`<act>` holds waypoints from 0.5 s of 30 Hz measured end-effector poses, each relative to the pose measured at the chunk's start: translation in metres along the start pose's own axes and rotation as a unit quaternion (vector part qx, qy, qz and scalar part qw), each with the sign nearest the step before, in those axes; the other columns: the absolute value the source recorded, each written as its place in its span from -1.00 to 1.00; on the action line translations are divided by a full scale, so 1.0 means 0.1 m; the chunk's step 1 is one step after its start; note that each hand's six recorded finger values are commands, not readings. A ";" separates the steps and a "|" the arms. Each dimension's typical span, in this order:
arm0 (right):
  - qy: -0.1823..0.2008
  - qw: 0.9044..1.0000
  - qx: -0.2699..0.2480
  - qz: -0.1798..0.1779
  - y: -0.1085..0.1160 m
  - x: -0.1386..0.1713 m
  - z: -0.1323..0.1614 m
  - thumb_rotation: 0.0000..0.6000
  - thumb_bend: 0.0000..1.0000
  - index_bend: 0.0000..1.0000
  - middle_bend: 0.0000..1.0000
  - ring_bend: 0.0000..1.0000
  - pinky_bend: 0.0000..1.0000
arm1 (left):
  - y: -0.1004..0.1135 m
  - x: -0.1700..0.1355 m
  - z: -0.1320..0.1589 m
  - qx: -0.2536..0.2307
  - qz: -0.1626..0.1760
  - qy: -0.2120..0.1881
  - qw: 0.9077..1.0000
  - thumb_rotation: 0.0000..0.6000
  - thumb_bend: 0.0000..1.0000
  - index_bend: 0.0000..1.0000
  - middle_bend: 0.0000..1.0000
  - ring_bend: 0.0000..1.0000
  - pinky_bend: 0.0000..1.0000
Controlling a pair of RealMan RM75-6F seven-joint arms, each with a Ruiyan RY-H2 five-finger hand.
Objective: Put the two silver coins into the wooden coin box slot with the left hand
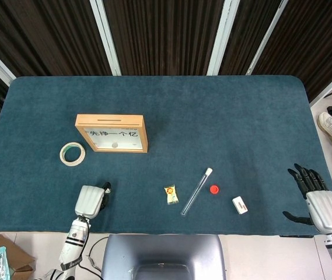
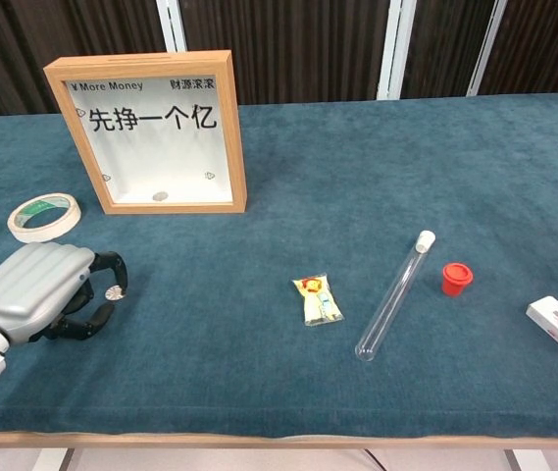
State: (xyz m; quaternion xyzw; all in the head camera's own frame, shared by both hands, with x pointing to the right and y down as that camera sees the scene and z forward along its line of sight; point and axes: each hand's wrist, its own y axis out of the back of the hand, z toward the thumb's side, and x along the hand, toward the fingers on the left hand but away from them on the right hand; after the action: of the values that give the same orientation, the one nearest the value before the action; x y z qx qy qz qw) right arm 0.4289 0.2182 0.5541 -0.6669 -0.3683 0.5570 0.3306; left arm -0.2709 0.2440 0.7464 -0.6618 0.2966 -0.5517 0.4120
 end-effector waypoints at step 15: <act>0.000 1.000 0.000 -0.001 0.00 0.00 0.00 1.00 -0.75 -1.00 -1.00 -1.00 -1.00 | -0.01 0.02 -0.01 0.009 -0.005 0.004 1.000 1.00 -0.15 -0.17 1.00 1.00 1.00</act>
State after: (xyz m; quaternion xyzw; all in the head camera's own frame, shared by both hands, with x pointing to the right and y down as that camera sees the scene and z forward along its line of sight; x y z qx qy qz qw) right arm 0.4288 0.2179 0.5540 -0.6665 -0.3688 0.5568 0.3314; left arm -0.2713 0.2424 0.7488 -0.6576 0.2898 -0.5590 0.4136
